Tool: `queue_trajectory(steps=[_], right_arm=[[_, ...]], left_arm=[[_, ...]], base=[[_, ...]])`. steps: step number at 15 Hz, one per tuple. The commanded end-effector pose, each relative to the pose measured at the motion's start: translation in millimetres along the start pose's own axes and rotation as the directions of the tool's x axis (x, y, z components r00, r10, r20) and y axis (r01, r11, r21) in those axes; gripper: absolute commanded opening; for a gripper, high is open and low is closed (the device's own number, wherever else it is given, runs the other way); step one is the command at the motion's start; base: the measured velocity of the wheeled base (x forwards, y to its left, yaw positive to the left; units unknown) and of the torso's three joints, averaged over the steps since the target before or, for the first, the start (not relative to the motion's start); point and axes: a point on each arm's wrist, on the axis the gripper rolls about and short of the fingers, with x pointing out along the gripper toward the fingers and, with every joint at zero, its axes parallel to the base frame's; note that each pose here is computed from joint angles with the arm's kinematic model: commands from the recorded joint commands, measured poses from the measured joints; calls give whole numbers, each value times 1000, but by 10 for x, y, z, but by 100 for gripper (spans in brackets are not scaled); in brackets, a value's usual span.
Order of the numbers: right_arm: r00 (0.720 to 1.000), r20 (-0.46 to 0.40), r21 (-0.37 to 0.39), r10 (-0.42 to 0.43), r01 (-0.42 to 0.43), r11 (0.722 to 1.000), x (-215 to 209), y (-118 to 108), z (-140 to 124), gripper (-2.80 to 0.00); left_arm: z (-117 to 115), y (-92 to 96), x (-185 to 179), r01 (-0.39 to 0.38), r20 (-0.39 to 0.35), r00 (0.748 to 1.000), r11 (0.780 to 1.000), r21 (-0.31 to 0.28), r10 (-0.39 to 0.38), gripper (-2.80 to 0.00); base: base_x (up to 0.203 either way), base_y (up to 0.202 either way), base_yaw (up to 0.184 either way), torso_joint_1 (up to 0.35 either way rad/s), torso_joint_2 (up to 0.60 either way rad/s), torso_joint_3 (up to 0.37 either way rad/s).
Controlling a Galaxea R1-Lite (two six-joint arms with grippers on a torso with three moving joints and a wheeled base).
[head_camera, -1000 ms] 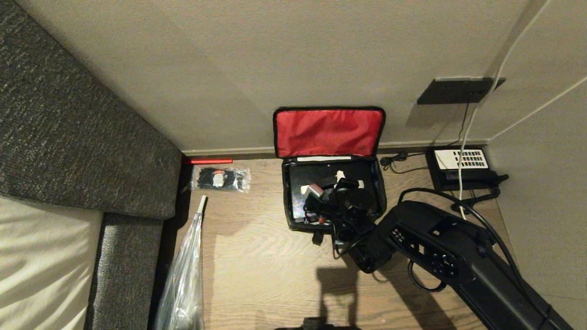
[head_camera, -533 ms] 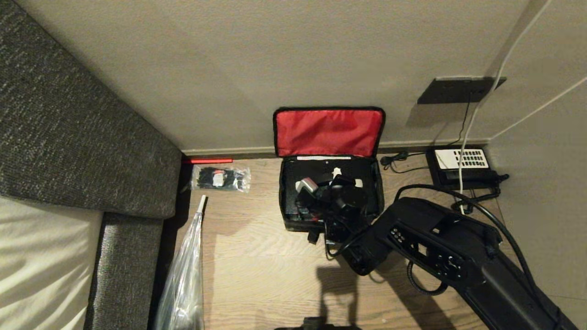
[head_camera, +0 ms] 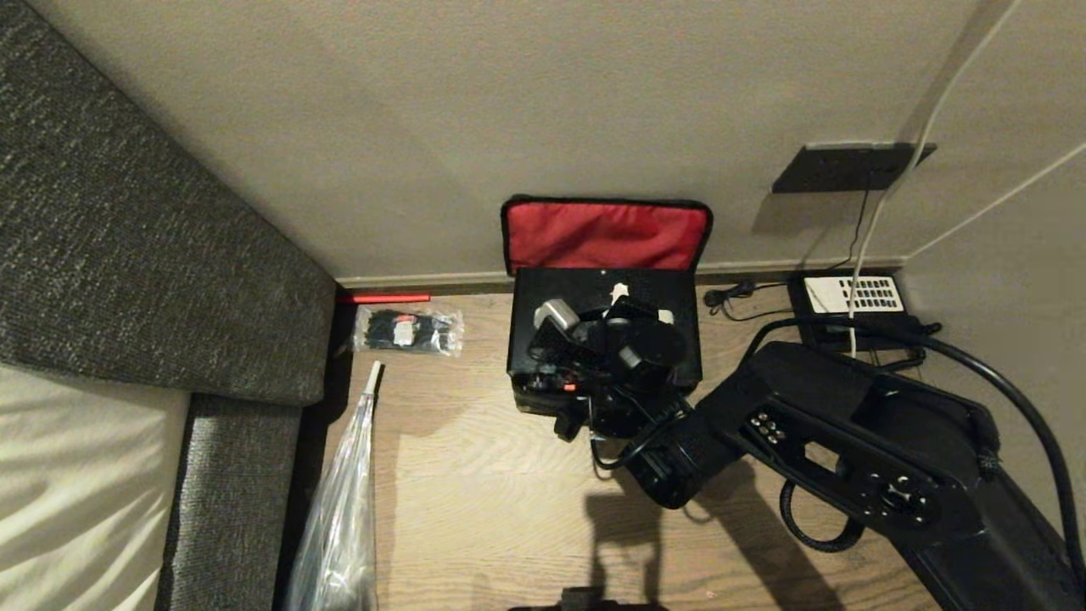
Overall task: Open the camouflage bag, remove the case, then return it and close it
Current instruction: Lift the black box
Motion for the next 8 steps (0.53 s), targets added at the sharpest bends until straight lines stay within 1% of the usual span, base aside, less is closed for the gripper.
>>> queue_trajectory(steps=[1,2,6,8], right_arm=[[1000,1,18,-15,15,1000,-73,-233,117,-280],[1000,-2,18,-11,11,1000,-101,-314,141,-280],[999,-34,-25,28,-29,999,-240,-620,52,-280],[998,-62,-24,15,-17,1000,-227,-810,6,-280]], left_arm=[[-8,0,1,-1,-1,1000,1000,-1,1,-280],[-8,0,1,-1,-1,1000,1000,0,1,-280],[-8,0,2,-1,-2,1000,1000,0,1,-280],[-8,0,1,-1,-1,1000,1000,-2,1,-280]], base=[[0,0,0,0,0,0],[0,0,0,0,0,0],[0,0,0,0,0,0],[0,0,0,0,0,0]])
